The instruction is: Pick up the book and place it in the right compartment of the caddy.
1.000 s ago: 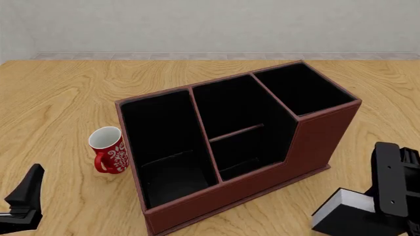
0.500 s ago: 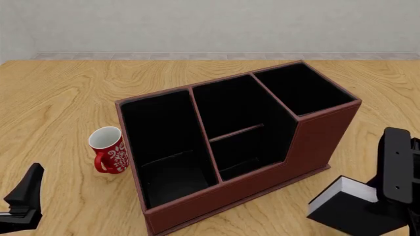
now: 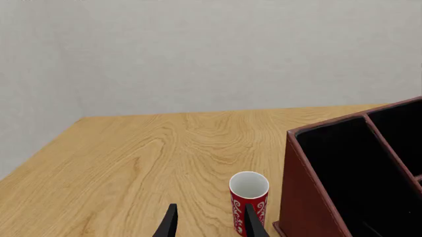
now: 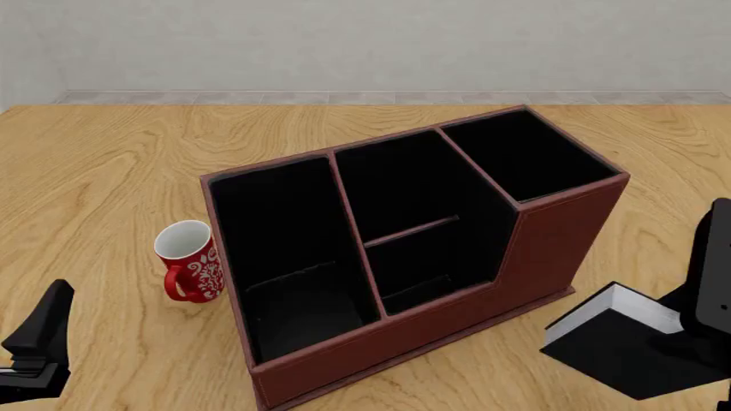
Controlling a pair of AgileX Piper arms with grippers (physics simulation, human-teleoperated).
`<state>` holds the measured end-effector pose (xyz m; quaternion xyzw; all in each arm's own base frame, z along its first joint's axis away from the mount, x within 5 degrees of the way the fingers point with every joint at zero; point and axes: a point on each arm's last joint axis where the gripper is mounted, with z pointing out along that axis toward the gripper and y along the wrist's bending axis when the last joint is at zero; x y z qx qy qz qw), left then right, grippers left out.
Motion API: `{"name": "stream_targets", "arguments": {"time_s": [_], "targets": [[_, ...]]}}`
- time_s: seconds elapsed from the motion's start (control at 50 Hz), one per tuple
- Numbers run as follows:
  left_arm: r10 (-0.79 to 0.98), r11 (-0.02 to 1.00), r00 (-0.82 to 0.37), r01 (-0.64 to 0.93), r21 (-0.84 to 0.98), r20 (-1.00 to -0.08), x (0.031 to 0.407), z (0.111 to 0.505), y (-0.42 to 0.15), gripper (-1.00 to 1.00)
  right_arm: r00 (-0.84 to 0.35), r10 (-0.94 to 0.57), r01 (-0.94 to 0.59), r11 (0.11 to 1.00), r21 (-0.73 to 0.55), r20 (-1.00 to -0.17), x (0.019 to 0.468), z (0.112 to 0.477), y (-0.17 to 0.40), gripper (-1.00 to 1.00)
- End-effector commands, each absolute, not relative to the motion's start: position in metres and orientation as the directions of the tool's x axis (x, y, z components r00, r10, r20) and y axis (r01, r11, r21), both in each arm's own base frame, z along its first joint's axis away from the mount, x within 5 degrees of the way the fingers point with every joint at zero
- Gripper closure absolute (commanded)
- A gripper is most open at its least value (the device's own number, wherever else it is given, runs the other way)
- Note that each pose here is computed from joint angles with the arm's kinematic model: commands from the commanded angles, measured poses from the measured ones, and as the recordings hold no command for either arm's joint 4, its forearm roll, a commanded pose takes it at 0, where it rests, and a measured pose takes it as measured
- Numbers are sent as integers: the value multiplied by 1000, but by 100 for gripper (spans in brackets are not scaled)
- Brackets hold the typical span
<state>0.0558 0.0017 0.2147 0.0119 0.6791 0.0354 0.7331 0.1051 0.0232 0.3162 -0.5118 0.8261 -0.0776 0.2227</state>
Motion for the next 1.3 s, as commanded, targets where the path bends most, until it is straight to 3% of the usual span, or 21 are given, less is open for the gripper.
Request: {"name": "stream_targets", "arguments": {"time_s": [0.02, 0.58, 0.76, 1.06, 1.3], "targets": [[66, 998, 87, -30, 63, -994, 55, 219, 1, -100, -407, -852, -762, 516, -391, -331, 101, 329, 19, 100], [56, 998, 108, -4, 56, -993, 54, 227, 0, -100, -484, -786, -658, 617, -432, -386, 85, 335, 7, 100], [52, 999, 118, 1, 53, -992, 53, 231, 0, -100, -548, -707, -550, 707, -445, -447, 76, 346, 0, 100], [51, 999, 121, 7, 52, -991, 53, 232, -1, -100, -564, -642, -423, 765, -486, -519, 66, 371, -5, 100], [52, 999, 127, 8, 53, -991, 52, 236, -1, -100, -559, -639, -406, 767, -497, -528, 60, 372, -5, 100]]}}
